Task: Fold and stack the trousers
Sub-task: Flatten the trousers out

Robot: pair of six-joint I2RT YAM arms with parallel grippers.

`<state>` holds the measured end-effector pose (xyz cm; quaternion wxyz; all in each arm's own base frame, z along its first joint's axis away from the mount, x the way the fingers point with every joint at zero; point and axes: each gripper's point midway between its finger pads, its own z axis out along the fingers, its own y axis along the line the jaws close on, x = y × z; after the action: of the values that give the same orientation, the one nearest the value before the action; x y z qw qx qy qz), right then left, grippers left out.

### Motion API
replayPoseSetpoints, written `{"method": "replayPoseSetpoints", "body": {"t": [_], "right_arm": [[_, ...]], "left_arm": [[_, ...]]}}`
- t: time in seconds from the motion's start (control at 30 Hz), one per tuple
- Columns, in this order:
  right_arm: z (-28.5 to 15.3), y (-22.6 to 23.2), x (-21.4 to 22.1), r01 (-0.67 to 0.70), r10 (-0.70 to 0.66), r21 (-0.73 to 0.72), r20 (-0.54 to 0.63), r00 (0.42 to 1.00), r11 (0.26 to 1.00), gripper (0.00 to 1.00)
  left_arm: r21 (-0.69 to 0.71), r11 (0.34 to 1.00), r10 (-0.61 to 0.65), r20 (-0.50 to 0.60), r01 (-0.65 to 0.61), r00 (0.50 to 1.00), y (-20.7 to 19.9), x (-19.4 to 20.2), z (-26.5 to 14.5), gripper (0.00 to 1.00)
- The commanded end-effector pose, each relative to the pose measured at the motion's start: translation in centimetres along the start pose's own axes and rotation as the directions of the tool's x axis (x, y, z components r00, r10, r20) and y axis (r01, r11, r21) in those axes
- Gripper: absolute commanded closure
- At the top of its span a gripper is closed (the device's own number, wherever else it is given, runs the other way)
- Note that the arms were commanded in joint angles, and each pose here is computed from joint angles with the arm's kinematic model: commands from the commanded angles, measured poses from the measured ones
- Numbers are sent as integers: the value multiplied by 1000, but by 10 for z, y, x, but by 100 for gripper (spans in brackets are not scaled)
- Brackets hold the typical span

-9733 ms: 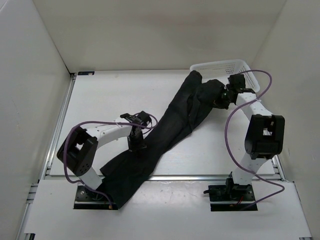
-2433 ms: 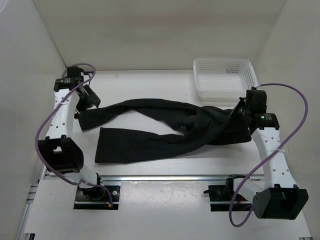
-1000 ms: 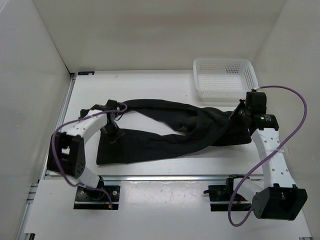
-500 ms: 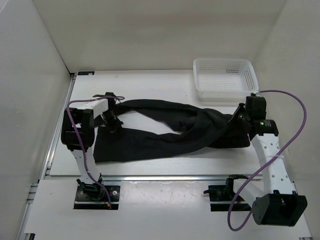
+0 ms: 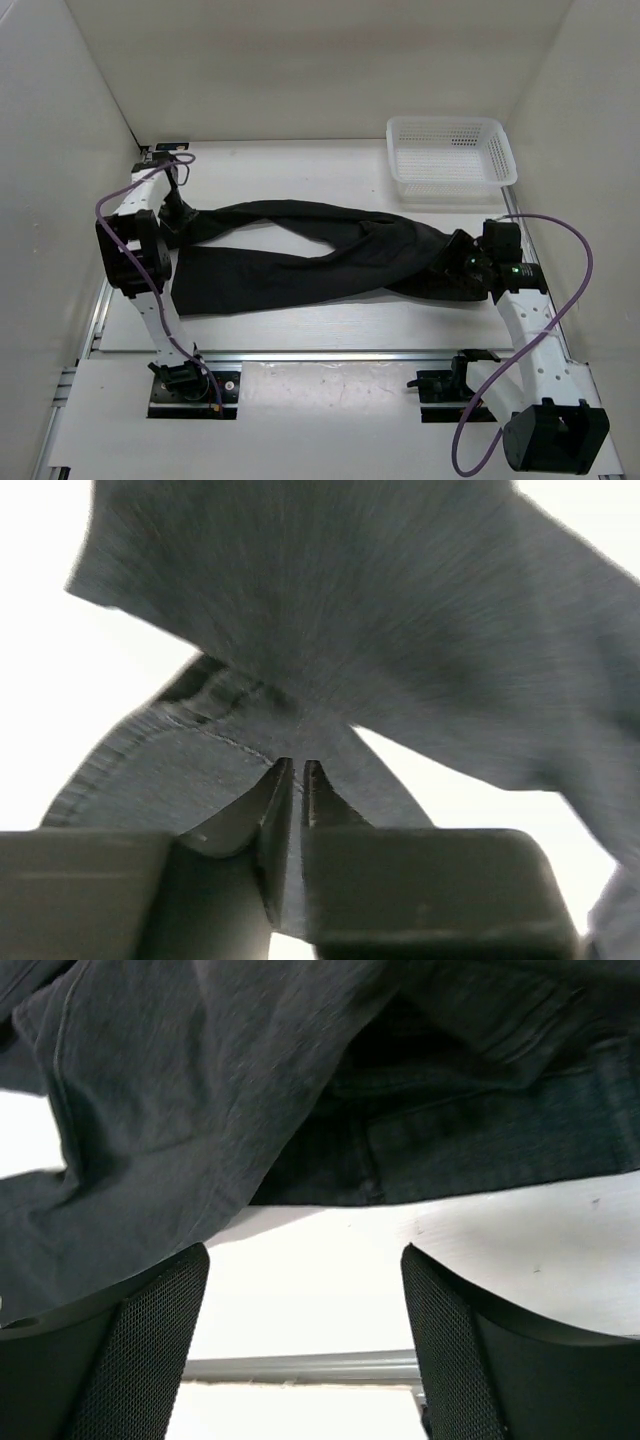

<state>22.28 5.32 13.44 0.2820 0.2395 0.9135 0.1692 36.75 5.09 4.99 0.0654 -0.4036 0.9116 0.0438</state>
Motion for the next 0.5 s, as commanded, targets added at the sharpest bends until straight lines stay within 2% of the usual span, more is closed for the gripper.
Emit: {"method": "replayPoseSetpoints", "body": {"t": [0.0, 0.1, 0.13, 0.17, 0.2, 0.23, 0.27, 0.33, 0.37, 0.47], "right_arm": [[-8, 15, 11, 12, -16, -77, -49, 999, 997, 19], [-13, 17, 13, 32, -38, -85, -74, 997, 996, 28], [-15, 17, 11, 36, -41, -83, -57, 998, 996, 28], [-17, 19, 8, 39, -43, -88, -48, 998, 995, 28], [-21, 21, 3, 45, -47, -89, -20, 999, 995, 22], [-21, 22, -3, 47, -48, -84, -5, 999, 995, 20], [-19, 22, -4, 44, -46, -77, -16, 999, 996, 19], [-16, 23, -9, 44, -45, -67, -14, 999, 997, 16], [-14, 26, -9, 45, -46, -84, -19, 999, 995, 16], [-10, 35, -11, 68, -70, -128, -15, 997, 990, 18]], "left_arm": [[8, 1000, -2, 133, 1, 991, 9, -36, -50, 75], [75, 997, -6, 229, -11, 973, 7, -49, -97, 61], [110, 993, 8, 240, -35, 971, 2, -44, -109, 52], [111, 993, 25, 228, -51, 973, 7, -35, -109, 36], [138, 988, 27, 248, -63, 968, 10, -25, -124, 29], [140, 988, 26, 251, -63, 968, 15, -19, -125, 26], [127, 988, 59, 189, -84, 980, 24, 4, -106, 26], [150, 983, 75, 170, -101, 983, 35, 28, -104, 26], [147, 984, 95, 76, -106, 993, 45, 57, -84, 26], [205, 973, 112, -24, -105, 993, 54, 100, -70, 25]]}}
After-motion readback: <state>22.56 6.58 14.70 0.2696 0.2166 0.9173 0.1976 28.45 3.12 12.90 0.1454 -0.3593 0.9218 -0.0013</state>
